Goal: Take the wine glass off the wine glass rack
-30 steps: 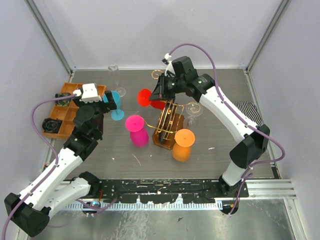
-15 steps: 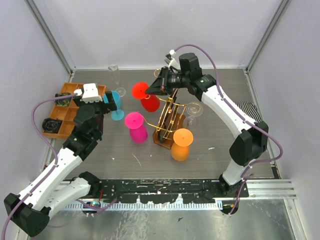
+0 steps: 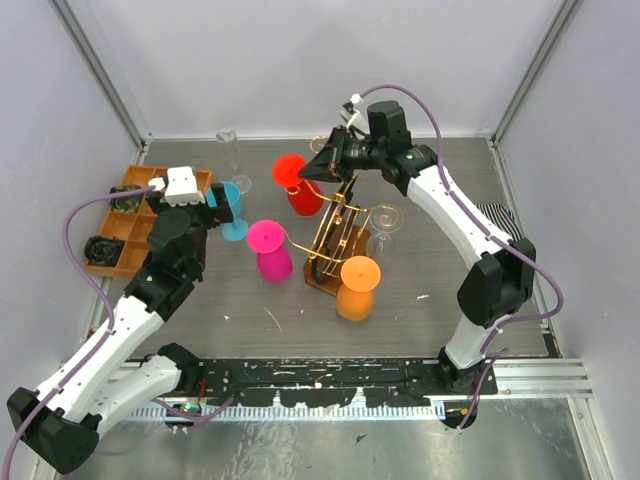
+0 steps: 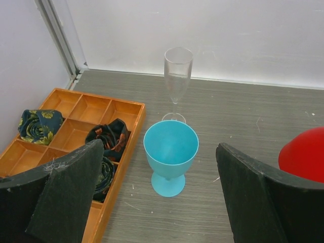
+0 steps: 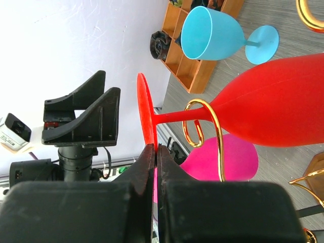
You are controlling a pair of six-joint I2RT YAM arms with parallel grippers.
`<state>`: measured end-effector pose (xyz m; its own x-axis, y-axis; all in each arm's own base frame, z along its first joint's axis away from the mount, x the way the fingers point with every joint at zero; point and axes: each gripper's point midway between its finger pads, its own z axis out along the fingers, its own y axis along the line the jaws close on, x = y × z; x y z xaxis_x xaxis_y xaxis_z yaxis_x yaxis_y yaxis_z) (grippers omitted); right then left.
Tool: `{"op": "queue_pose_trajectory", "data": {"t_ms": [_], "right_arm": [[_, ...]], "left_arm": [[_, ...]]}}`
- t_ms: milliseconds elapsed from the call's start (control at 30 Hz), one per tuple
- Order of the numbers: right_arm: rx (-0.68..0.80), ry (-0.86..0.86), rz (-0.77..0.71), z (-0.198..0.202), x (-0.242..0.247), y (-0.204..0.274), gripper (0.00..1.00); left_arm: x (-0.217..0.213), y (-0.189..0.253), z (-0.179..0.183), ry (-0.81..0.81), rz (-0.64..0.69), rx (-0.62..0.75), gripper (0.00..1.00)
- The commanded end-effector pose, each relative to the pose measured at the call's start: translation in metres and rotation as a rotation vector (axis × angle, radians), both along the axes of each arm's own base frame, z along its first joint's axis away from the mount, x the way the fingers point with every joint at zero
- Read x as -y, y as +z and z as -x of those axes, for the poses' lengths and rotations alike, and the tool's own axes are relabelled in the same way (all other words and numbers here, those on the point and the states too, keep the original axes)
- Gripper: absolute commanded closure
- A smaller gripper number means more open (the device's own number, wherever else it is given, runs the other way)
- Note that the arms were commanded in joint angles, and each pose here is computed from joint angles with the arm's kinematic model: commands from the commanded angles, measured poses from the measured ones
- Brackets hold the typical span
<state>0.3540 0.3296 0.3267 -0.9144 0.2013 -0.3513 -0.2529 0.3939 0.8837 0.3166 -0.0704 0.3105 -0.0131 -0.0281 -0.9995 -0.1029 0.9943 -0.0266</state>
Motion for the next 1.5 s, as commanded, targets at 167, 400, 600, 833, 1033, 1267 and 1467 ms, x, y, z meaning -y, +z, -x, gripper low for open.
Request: {"op": "queue_pose_trajectory", "data": {"t_ms": [167,400,600,833,1033,1267,1467], "right_arm": [[0.165,-0.005,-0.004,0.027,0.024,0.051,0.99],[0.167,0.043,-0.039,0.06,0.032,0.064,0.99],[0.149,0.103,-0.085,0.079,0.031,0.068,0.99],[0.176,0.186,-0.156,0.093,0.026,0.089,0.99],[0.291,0.272,-0.219,0.107,0.026,0.128,0.99],[0.515,0.225,-0.1,0.079,0.026,0.135,0.99],[0.753,0.051,0.242,0.032,0.041,0.108,0.99]], "left_arm": [[0.001,0.036,0.009,-0.005,0.081,-0.026,0.01],[0.014,0.038,0.007,-0.05,0.098,-0.122,0.01],[0.028,0.039,0.007,-0.115,0.131,-0.131,0.01],[0.031,0.047,0.005,-0.121,0.139,-0.149,0.01],[0.027,0.064,0.004,-0.078,0.156,-0.172,0.01],[0.053,0.09,-0.006,-0.164,0.183,-0.255,0.01],[0.085,0.12,-0.025,-0.302,0.285,-0.258,0.01]]}}
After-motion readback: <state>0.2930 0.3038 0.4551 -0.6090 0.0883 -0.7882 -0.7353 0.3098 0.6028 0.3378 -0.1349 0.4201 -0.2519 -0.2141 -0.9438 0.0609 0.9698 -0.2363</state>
